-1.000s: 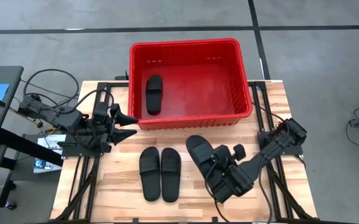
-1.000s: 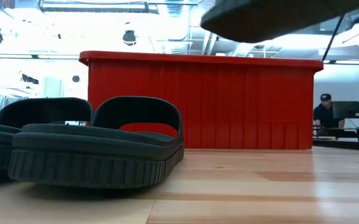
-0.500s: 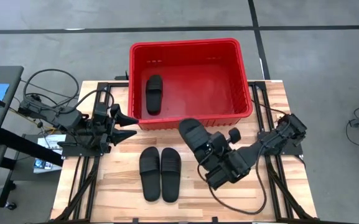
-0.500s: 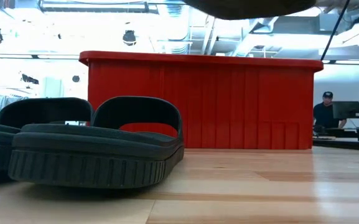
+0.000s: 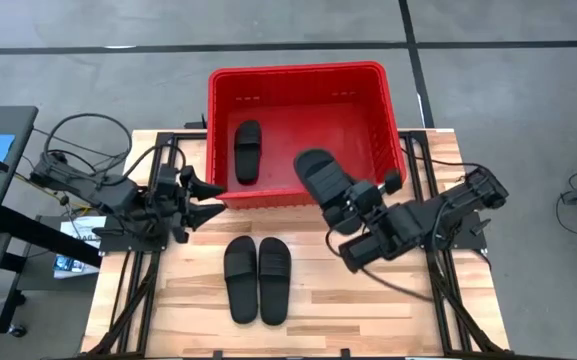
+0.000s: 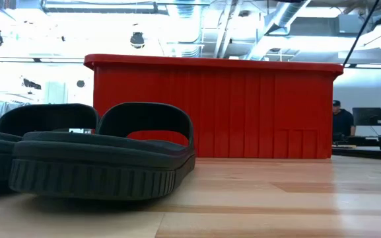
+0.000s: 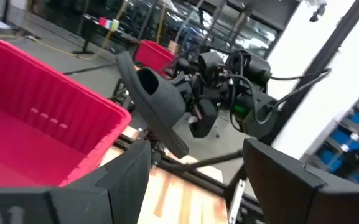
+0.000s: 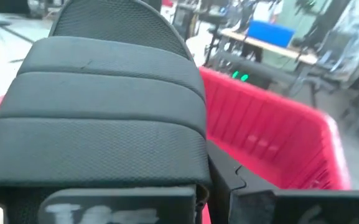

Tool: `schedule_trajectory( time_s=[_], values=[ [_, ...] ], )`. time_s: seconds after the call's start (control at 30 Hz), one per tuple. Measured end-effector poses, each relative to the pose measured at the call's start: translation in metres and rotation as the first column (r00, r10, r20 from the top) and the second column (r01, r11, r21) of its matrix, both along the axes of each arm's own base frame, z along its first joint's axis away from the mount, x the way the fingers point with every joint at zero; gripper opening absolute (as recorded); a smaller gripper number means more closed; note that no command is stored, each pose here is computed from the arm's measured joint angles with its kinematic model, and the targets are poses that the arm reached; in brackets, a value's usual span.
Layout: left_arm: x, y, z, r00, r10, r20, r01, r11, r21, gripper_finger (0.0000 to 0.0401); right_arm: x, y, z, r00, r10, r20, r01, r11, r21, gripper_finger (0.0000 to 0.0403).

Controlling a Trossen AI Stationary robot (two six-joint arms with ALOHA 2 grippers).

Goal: Pick and place slides into bin
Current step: Put the black slide into the red organizer bin

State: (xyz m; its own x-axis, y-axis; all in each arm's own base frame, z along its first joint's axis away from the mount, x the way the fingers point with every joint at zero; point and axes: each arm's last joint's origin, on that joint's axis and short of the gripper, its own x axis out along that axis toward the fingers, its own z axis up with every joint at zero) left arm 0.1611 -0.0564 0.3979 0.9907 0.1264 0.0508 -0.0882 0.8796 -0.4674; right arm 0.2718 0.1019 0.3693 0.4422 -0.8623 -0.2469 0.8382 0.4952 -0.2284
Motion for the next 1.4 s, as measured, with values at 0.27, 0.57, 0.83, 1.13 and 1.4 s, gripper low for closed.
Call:
schedule_trajectory(
  time_s=[0.27, 0.57, 0.83, 1.13, 1.4],
  values=[
    [0.012, -0.004, 0.01, 0.992, 0.036, 0.125, -0.036, 0.999, 0.001, 0.0246, -0.001, -0.025, 0.01, 0.997, -0.059, -0.042, 0.055, 0.996, -0.074, 0.0],
    [0.028, 0.004, 0.006, 0.988, 0.122, 0.093, -0.132, 0.985, 0.115, 0.0246, 0.004, -0.024, 0.008, 0.995, -0.048, -0.085, 0.04, 0.995, -0.094, 0.0],
    [0.049, 0.026, 0.03, 0.981, 0.191, -0.028, -0.181, 0.962, 0.206, 0.0246, 0.008, -0.014, 0.01, 0.995, -0.003, -0.098, -0.008, 0.993, -0.115, 0.0],
    [0.089, 0.064, 0.071, 0.97, 0.165, -0.179, -0.143, 0.981, 0.134, 0.0246, 0.014, -0.011, 0.012, 0.993, 0.013, -0.118, -0.03, 0.989, -0.146, 0.0],
    [0.118, 0.084, 0.083, 0.964, 0.126, -0.234, -0.104, 0.989, 0.104, 0.0246, 0.013, -0.009, 0.012, 0.992, 0.016, -0.125, -0.037, 0.985, -0.168, 0.0]
  ],
)
